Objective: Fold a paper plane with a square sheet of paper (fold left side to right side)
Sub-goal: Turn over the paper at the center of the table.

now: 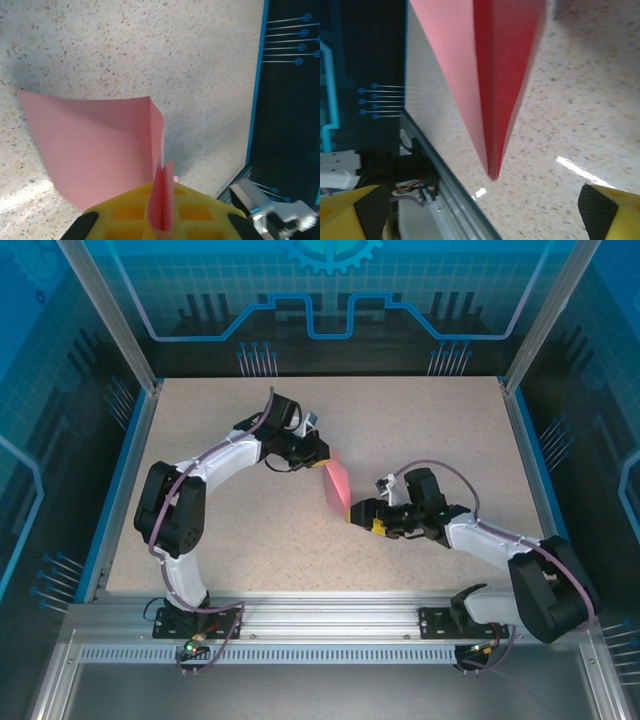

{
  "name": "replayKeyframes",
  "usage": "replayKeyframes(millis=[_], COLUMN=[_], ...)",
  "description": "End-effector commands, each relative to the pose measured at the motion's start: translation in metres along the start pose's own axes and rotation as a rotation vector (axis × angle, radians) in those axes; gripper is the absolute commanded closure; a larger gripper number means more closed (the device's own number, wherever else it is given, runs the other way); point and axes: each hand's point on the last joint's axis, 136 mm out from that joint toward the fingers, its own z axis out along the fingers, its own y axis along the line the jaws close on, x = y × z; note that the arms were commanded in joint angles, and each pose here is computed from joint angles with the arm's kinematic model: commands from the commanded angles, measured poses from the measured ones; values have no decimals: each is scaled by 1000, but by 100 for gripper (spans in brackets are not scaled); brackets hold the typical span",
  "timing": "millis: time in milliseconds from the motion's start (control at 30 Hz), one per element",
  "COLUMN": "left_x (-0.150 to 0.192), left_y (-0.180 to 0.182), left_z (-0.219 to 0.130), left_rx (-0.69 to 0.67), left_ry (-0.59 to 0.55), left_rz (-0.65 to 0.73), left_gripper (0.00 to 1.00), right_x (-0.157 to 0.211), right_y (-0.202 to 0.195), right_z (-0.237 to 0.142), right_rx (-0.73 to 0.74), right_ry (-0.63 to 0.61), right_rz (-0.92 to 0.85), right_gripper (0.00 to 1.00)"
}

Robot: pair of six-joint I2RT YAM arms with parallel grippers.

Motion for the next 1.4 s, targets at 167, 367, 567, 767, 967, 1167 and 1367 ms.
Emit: replayKeyframes(millis=[167, 367, 567, 767, 967, 1167, 1367], left_x=[0, 4, 10, 13, 13, 9, 4], left_y=[-36, -37, -33, -27, -22, -14, -3], left_z=[-17, -16, -14, -13, -13, -25, -50], left_rx=[116, 142, 140, 127, 120, 85, 40], left_ry=[7, 23, 41, 48, 45, 16, -47], left_rz=[-13, -31, -29, -28, -23, -6, 15], left_gripper=[93, 93, 93, 93, 89, 68, 46], right_x=[-19, -38, -48, -51, -51, -43, -38], right_y=[38, 53, 54, 52, 47, 39, 31], right_z=[12, 15, 14, 10, 6, 2, -2], right_rx=[-202, -253, -243, -219, -203, -134, -49], right_ry=[26, 4, -14, -23, -35, -24, -8], right_rz=[17, 16, 9, -19, -16, -32, -61], right_gripper=[1, 11, 35, 53, 70, 80, 87])
